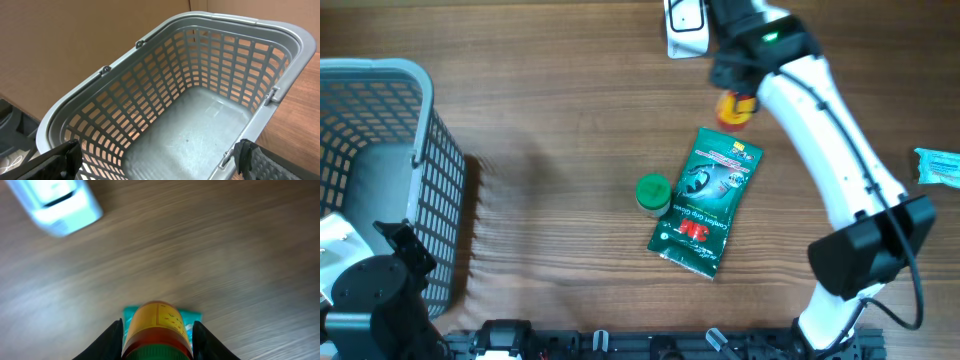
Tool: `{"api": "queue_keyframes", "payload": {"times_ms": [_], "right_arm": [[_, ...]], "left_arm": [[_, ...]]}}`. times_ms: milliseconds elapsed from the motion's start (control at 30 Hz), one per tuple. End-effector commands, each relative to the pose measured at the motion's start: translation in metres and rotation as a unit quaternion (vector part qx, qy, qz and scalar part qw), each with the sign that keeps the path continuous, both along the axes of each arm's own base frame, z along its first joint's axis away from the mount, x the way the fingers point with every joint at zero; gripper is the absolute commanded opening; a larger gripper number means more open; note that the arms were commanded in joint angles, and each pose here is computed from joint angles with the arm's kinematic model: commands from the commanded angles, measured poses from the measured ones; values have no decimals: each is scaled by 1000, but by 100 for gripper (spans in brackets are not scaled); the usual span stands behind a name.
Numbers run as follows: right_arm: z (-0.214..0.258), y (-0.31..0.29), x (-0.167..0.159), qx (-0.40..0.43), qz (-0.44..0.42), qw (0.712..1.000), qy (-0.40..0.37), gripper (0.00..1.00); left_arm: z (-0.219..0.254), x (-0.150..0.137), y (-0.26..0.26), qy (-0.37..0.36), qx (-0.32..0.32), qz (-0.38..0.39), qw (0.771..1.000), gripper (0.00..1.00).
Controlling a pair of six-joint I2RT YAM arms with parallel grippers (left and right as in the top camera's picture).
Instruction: Scan the item barcode
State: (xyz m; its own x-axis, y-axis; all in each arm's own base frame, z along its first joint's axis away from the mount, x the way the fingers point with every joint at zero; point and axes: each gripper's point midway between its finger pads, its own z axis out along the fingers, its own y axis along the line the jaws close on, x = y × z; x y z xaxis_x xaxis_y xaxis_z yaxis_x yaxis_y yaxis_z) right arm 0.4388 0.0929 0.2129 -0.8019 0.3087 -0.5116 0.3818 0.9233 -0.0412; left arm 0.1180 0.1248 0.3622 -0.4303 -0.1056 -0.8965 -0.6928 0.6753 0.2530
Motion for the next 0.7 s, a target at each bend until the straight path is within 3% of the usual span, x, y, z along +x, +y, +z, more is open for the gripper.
{"api": "queue_keyframes", "payload": {"times_ms": [0,100,167,267,367,400,433,467,500,533,667], "right_arm": [[19,-58,16,-27,-37,999,-28,43],[4,-76,30,-45,77,996,5,48],[-14,-63,32,10,168,985,25,52],[-30,-61,34,50,208,976,37,54],[-32,-66,40,45,201,978,32,78],[-29,-72,45,48,154,987,17,94],[-28,-84,48,59,65,996,2,99],[-30,-92,48,68,0,998,-4,100],[-36,-111,41,92,-133,987,-13,100],[-45,-122,36,109,-207,972,-13,100],[-93,-150,37,164,-333,929,15,100]], "left_arm": [[3,-3,2,-2,5,8,1000,100],[3,-3,2,-2,5,8,1000,100],[3,-3,2,-2,5,8,1000,100],[3,-3,2,-2,5,8,1000,100],[3,-3,2,-2,5,8,1000,100],[3,-3,2,-2,5,8,1000,100],[3,-3,2,-2,5,8,1000,100],[3,-3,2,-2,5,8,1000,100],[3,-3,2,-2,5,8,1000,100],[3,-3,2,-2,5,8,1000,100],[3,-3,2,-2,5,8,1000,100]]}}
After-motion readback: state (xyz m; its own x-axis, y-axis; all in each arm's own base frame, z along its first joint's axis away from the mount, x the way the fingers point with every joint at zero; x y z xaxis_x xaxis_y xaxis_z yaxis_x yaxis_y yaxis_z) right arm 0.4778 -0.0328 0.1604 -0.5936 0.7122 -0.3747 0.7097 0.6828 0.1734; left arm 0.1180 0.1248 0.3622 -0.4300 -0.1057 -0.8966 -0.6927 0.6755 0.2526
